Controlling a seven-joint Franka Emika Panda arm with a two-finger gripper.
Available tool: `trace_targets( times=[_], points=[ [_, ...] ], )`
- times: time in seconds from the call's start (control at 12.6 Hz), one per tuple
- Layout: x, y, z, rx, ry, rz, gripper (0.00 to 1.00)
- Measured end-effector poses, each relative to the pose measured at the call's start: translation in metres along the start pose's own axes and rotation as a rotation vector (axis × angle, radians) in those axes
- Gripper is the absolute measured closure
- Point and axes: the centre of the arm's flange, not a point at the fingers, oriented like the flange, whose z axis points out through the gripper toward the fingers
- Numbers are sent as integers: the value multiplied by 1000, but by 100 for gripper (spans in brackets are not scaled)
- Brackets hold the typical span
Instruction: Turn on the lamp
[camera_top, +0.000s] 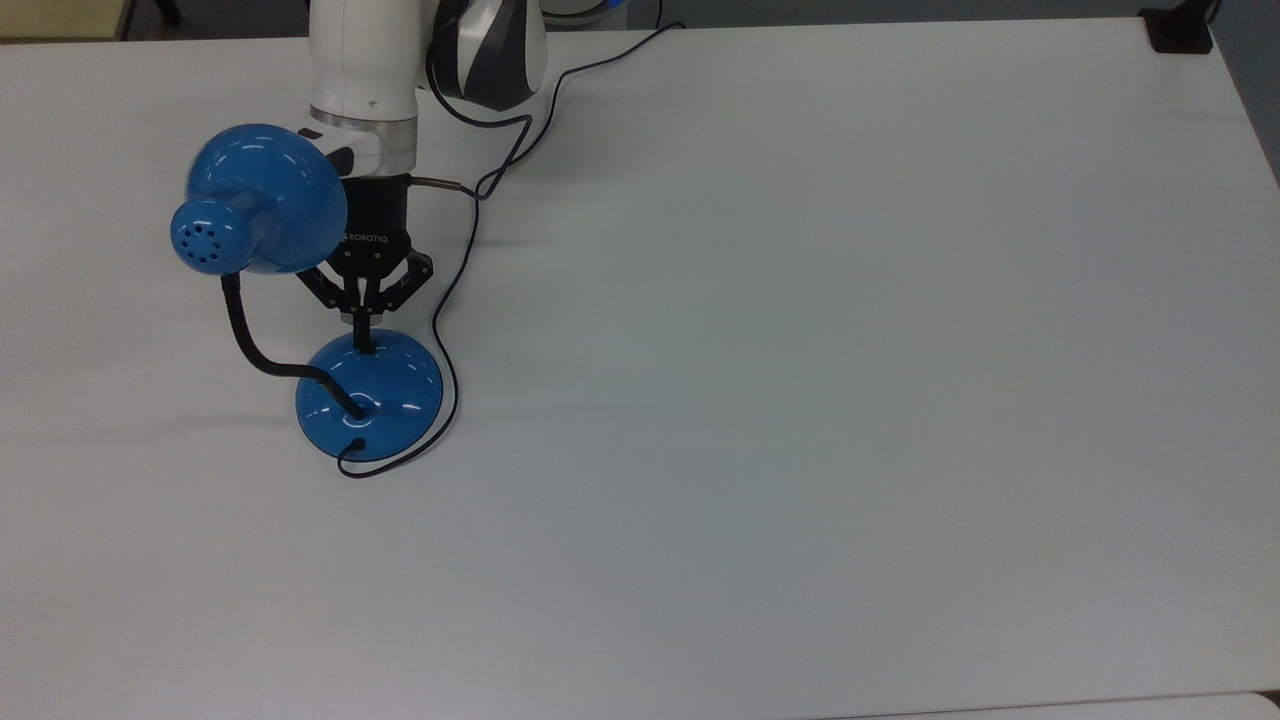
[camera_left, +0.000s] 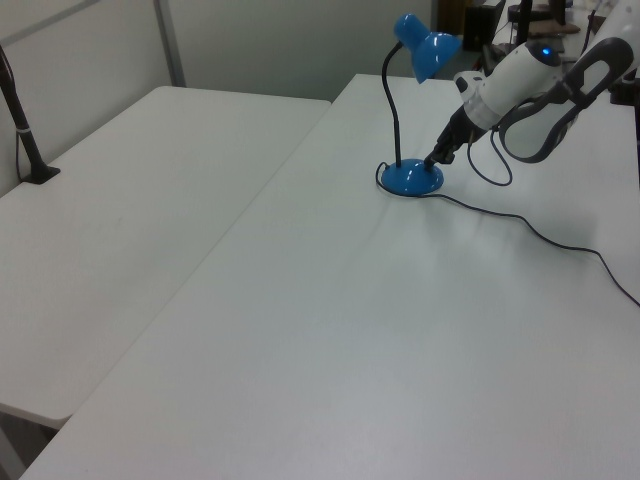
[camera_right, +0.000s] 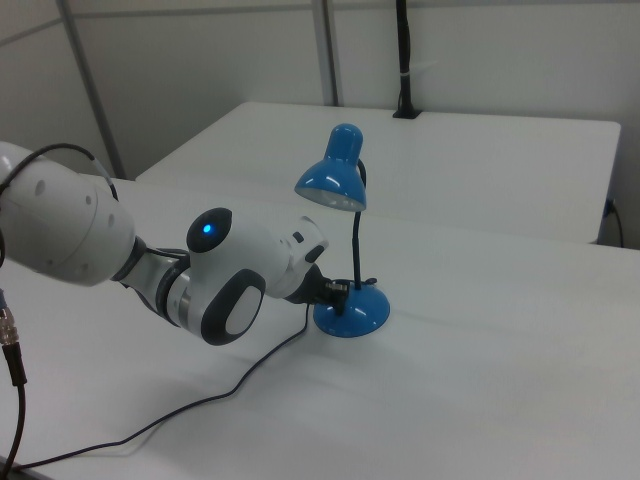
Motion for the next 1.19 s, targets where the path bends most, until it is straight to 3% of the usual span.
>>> trace_targets(
  times=[1.19],
  points=[
    [8,4,12,-4,8,0,99]
  ],
)
